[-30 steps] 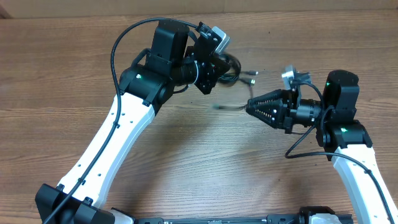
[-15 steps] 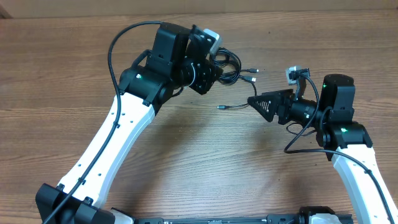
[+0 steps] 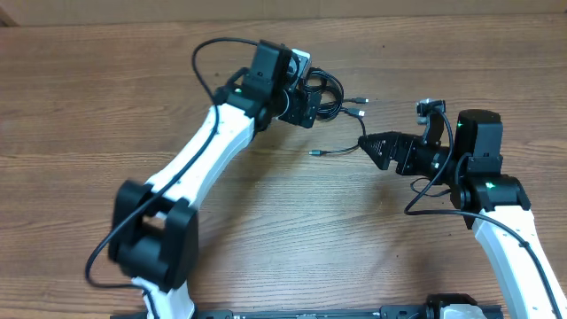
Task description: Untangle cables
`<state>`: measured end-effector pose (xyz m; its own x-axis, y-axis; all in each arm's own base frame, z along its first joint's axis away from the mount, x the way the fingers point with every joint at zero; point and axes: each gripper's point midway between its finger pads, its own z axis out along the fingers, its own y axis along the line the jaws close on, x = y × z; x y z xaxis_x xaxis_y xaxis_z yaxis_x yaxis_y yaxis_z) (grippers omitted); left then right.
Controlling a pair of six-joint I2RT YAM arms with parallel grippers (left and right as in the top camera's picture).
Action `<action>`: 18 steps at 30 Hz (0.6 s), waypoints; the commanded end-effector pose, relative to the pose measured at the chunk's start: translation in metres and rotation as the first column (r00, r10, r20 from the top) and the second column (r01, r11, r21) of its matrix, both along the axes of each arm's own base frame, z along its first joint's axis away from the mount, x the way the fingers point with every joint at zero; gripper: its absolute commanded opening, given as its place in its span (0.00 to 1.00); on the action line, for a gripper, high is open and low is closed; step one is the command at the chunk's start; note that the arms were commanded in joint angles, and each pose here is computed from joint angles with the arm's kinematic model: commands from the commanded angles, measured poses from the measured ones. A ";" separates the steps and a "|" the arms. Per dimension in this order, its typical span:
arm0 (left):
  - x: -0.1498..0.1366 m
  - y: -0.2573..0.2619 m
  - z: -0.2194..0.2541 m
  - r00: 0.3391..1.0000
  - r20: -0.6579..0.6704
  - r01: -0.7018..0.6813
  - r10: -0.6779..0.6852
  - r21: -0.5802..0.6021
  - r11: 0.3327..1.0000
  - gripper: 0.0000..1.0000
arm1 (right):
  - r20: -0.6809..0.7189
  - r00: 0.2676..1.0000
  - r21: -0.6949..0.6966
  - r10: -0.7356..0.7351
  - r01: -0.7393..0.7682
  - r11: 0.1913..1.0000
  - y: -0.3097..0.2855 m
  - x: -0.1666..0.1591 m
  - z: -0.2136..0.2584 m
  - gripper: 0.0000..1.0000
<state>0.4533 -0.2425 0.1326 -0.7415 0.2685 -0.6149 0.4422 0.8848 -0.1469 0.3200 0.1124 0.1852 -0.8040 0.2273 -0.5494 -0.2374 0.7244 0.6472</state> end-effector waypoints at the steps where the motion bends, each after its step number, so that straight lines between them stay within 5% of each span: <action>1: 0.026 0.009 -0.011 0.994 0.058 -0.100 0.098 0.039 0.994 0.99 | -0.006 1.000 -0.007 -0.014 0.014 1.000 -0.002 -0.002 0.001 0.93; 10: 0.058 -0.006 -0.053 0.989 0.111 -0.104 0.103 0.011 0.994 1.00 | -0.025 1.000 -0.007 -0.014 0.014 1.000 -0.002 -0.005 -0.002 0.96; 18: 0.056 -0.008 -0.103 0.994 0.052 -0.097 0.095 0.048 0.994 1.00 | -0.039 0.999 -0.007 -0.014 0.014 1.000 -0.002 -0.007 -0.004 0.99</action>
<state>0.5070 -0.2489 0.0395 -0.7250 0.2341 -0.6477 0.3735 0.9238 -0.0842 0.3131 0.1109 0.1766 -0.8309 0.2320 -0.5058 -0.1943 0.7308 0.6544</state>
